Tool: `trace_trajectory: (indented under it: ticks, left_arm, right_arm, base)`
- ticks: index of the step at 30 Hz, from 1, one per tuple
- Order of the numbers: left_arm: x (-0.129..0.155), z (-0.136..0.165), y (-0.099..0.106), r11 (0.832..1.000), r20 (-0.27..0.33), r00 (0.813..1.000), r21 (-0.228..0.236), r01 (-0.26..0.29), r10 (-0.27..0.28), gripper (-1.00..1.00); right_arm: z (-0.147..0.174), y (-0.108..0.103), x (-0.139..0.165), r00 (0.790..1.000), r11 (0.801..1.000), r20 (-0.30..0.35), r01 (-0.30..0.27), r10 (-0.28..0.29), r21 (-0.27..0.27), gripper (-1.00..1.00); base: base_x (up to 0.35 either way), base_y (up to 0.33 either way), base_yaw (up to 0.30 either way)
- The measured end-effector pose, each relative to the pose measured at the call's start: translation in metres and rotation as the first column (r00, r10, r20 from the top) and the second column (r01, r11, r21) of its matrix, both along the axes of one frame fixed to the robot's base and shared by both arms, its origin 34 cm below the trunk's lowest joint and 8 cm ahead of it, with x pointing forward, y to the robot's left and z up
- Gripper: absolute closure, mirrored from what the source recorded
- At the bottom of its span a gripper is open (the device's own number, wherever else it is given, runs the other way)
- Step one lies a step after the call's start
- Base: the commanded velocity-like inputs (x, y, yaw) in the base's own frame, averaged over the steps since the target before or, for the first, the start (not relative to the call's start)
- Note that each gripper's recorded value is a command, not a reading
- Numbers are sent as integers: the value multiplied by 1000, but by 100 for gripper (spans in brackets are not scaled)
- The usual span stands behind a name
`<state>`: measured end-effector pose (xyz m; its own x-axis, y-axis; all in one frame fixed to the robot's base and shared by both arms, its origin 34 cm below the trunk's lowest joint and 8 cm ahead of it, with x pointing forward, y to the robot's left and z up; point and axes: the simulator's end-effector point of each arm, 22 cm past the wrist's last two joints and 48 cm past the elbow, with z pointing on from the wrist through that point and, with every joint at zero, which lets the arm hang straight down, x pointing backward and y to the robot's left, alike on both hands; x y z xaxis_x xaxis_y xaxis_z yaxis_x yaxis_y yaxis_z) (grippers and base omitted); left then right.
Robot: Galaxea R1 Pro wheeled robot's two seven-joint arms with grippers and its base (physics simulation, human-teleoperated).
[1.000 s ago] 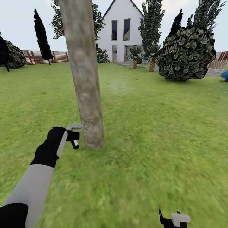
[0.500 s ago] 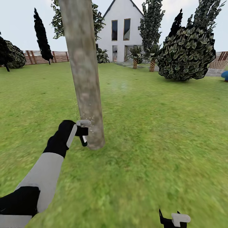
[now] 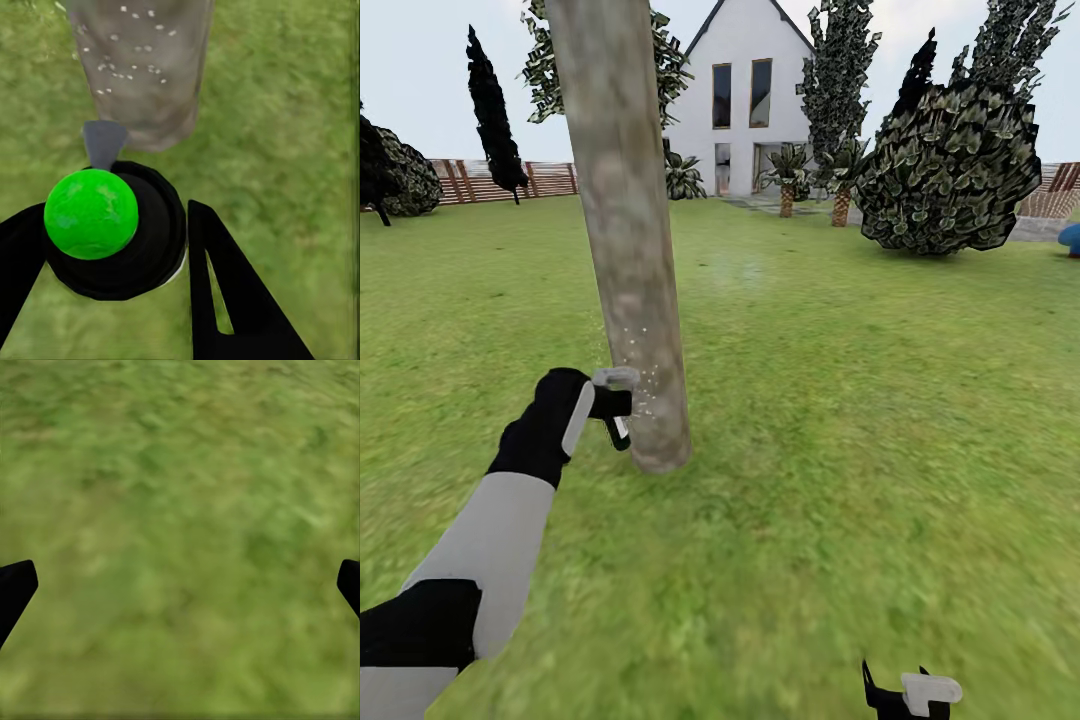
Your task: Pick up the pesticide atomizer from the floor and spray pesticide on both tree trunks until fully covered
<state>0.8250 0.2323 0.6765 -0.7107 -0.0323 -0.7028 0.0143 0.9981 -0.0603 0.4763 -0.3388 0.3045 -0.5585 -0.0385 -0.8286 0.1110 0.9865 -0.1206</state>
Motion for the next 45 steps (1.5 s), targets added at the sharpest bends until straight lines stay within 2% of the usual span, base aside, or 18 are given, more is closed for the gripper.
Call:
trace_trajectory:
  ticks: [2,4,7,12,17,20,22,27,29,31,33,36,39,42,44,45]
  left_arm:
    - [9,20,-3,1000,29,1000,-4,2,-2,100]
    - [15,34,-17,1000,49,999,-20,20,-19,100]
    - [20,48,-18,1000,66,998,-15,21,-20,100]
    - [16,38,-23,999,50,998,-21,28,-27,100]
    - [13,41,-60,996,55,996,-57,72,-69,100]
    - [14,40,-54,997,55,997,-44,64,-61,100]
    - [4,16,-45,998,19,999,-36,51,-51,100]
    - [-34,-60,-43,999,-90,995,-28,46,-49,100]
    - [-54,-95,-39,999,-133,990,-9,34,-35,100]
    - [-61,-112,-33,1000,-120,993,8,15,-14,100]
    - [-63,-122,-20,998,-90,995,50,-29,33,100]
    - [-78,-145,-2,989,-98,989,111,-99,110,100]
    - [-79,-150,7,983,-55,988,126,-136,144,100]
    - [-103,-180,16,978,-78,983,142,-155,167,100]
    - [-117,-199,25,974,-55,981,143,-179,188,100]
    - [-128,-212,26,973,-63,979,144,-182,192,100]
  right_arm:
    - [0,0,0,1000,1000,0,0,0,0,-100]
    - [0,0,0,1000,1000,0,0,0,0,-100]
    - [0,0,0,1000,1000,-1,0,0,0,-100]
    - [0,0,0,1000,1000,-1,0,0,0,-100]
    - [0,0,0,1000,1000,0,0,0,0,-100]
    - [0,0,0,1000,1000,0,0,0,0,-100]
    - [0,0,0,1000,1000,-1,-1,1,0,-100]
    - [0,1,0,1000,1000,-1,-2,2,0,-100]
    - [-1,1,0,1000,1000,-2,-2,2,1,-100]
    - [0,1,0,1000,1000,-1,-2,2,1,-100]
    - [0,1,0,1000,1000,-1,-2,2,1,-100]
    - [0,0,0,1000,1000,-1,0,0,1,-100]
    - [0,0,0,1000,1000,-1,1,-1,0,-100]
    - [0,0,0,1000,1000,0,1,-1,-1,-100]
    - [0,0,0,1000,1000,0,1,-1,-1,-100]
    - [0,0,0,1000,1000,0,0,0,0,-100]
  base:
    - [0,0,0]
    - [0,0,0]
    - [0,0,0]
    - [0,0,0]
    - [0,0,0]
    - [0,0,0]
    - [0,0,0]
    - [0,0,0]
    - [0,0,0]
    - [0,0,0]
    - [0,0,0]
    - [0,0,0]
    - [0,-118,0]
    - [54,-257,0]
    - [172,-238,0]
    - [186,-228,0]
